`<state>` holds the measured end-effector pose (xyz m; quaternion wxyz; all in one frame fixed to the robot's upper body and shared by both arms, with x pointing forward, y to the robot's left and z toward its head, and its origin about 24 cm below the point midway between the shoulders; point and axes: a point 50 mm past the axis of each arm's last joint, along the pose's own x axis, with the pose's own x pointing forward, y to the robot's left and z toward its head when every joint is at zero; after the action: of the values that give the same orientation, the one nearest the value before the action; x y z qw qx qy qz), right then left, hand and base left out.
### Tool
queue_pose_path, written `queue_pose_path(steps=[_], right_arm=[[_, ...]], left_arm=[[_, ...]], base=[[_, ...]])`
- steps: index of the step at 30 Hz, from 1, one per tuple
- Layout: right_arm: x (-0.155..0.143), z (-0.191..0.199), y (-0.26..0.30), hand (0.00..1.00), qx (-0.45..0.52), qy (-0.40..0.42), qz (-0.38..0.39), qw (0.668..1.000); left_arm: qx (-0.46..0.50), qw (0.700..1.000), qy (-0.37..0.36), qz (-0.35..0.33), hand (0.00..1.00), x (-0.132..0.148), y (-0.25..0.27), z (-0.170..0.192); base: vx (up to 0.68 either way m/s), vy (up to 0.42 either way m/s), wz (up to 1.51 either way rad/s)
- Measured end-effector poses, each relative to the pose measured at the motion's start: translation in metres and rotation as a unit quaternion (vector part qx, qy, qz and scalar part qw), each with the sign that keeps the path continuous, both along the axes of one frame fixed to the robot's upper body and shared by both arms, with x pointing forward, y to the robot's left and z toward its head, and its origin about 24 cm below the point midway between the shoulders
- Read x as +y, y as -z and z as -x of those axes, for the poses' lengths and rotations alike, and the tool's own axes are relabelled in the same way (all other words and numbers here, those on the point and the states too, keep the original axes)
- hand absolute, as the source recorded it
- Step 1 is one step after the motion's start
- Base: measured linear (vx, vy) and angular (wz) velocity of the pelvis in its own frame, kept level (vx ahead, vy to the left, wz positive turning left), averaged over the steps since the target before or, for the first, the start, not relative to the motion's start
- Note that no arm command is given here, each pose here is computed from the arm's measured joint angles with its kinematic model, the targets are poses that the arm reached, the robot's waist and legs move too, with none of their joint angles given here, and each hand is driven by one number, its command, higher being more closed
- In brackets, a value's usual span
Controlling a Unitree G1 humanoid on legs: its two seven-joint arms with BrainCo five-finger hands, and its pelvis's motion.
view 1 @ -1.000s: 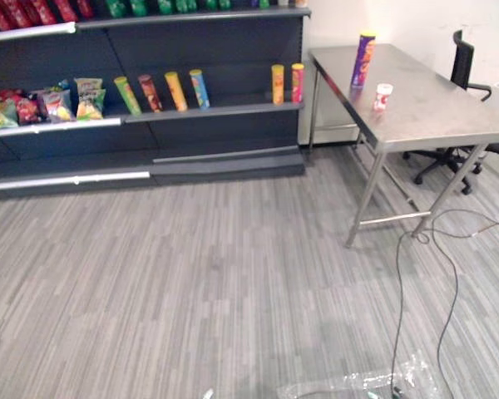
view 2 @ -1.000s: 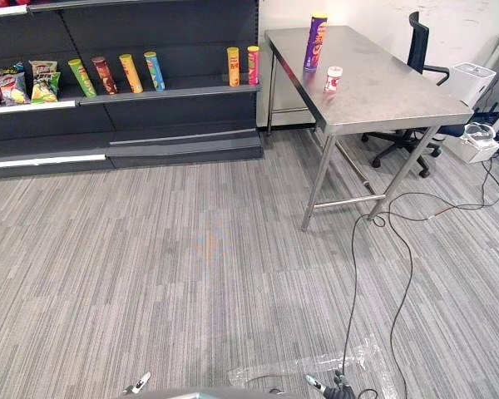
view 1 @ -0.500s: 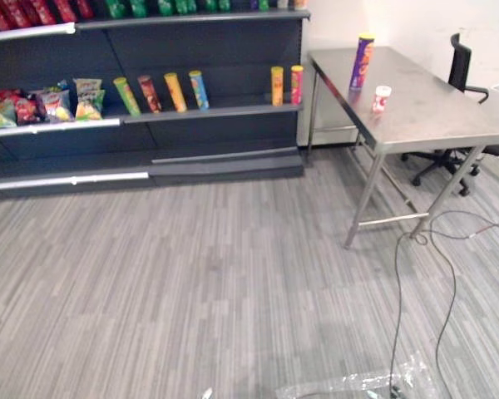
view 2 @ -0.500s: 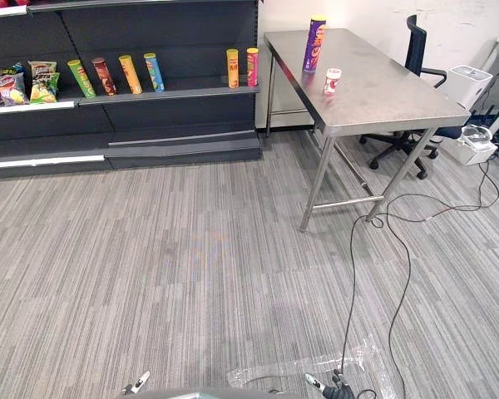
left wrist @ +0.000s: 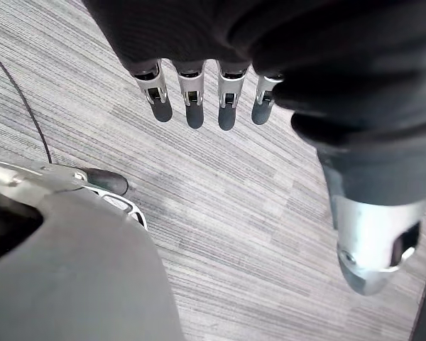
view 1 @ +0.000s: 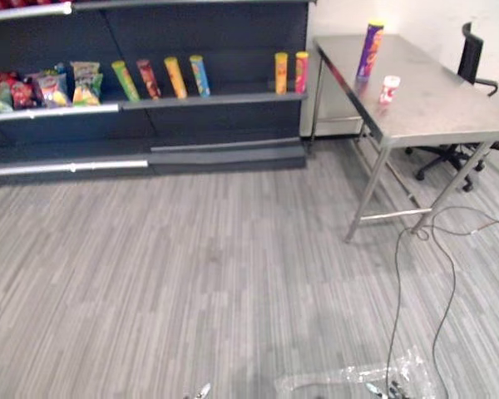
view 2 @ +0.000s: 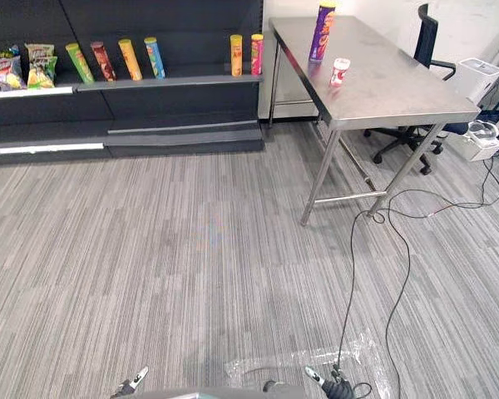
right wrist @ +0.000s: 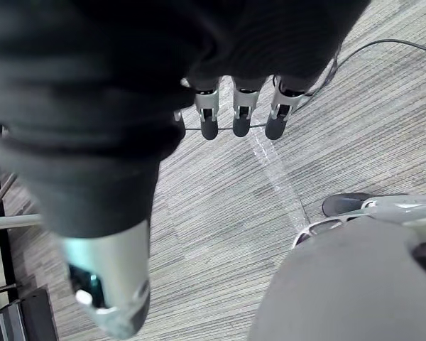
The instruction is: Put the gum and the chips on the shelf.
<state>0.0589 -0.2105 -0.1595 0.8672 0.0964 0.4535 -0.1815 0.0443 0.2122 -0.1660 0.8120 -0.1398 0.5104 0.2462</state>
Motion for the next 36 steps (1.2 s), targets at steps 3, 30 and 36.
queue_pose_path(steps=[3,30,36], right_arm=[[0.002,-0.001,0.000,0.00,0.000,0.008,0.002,1.000],[0.006,-0.004,-0.002,0.00,-0.019,-0.012,0.002,1.000],[-0.001,-0.012,-0.010,0.00,-0.056,-0.019,0.017,0.998]], left_arm=[[-0.005,1.000,-0.013,-0.002,0.00,0.007,-0.002,-0.004],[-0.031,0.999,0.017,0.028,0.00,0.011,-0.005,0.001],[-0.019,0.998,0.062,0.022,0.00,0.003,-0.004,0.000]], base=[[-0.03,-0.088,0.19],[0.29,0.181,-0.13],[0.30,-0.021,0.08]])
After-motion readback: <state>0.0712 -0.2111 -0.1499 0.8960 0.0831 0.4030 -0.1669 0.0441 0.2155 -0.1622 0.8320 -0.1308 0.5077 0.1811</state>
